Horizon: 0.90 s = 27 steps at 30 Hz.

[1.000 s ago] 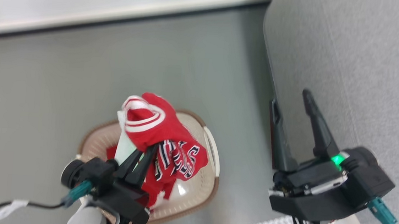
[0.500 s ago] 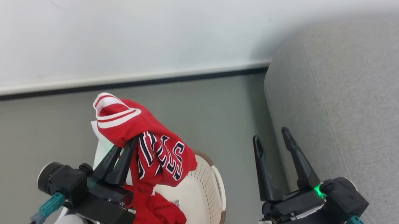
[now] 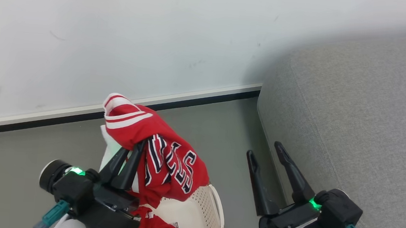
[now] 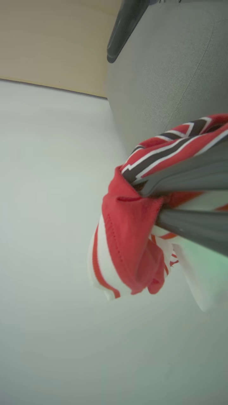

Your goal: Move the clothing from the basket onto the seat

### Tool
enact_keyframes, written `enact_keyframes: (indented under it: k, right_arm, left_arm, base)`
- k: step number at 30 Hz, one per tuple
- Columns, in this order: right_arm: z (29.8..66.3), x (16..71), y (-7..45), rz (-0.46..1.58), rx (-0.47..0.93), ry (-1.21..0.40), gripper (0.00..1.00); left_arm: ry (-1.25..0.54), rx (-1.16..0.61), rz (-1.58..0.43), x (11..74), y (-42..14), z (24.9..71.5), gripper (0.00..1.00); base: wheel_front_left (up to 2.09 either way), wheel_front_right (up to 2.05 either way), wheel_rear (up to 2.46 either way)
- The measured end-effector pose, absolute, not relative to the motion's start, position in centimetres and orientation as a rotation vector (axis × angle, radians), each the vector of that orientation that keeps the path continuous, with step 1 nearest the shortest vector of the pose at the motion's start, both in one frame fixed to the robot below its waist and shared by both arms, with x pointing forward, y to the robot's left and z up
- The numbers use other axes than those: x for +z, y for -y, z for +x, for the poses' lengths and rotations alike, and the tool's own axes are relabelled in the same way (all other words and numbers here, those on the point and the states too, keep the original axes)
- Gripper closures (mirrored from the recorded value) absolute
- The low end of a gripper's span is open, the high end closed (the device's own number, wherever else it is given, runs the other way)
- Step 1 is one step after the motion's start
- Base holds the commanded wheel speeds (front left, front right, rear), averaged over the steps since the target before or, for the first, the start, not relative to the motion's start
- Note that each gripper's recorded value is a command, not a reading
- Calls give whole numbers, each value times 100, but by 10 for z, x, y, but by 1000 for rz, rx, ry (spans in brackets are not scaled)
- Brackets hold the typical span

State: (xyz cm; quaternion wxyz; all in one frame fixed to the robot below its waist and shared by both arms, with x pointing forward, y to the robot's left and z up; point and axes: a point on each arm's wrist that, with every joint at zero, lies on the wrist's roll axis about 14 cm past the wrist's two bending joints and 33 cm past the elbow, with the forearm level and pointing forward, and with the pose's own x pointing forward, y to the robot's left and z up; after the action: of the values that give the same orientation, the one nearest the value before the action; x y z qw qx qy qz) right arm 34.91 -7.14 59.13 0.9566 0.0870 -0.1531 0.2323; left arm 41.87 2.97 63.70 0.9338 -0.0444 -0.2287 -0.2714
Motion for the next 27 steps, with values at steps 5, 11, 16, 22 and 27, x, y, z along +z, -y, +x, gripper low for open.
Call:
enact_keyframes:
  k: [5,11,16,22,27]
  right_arm:
    - [347,584,63,173,513,282,0]
    - [346,582,53,144,569,273,0]
    - [346,575,49,146,587,247,0]
    - [344,571,38,163,636,223,0]
    - [342,563,35,167,653,193,0]
  left_arm:
    - [503,-625,-77,648,-11,412,100]
    - [555,-706,-67,664,13,400,100]
    - [587,-784,-76,673,35,385,100]
    - [603,-898,-85,677,64,366,100]
    - [607,-951,-85,678,76,355,100]
  base:
    - [0,0,0]
    - [0,0,0]
    - [0,0,0]
    - [0,0,0]
    - [0,0,0]
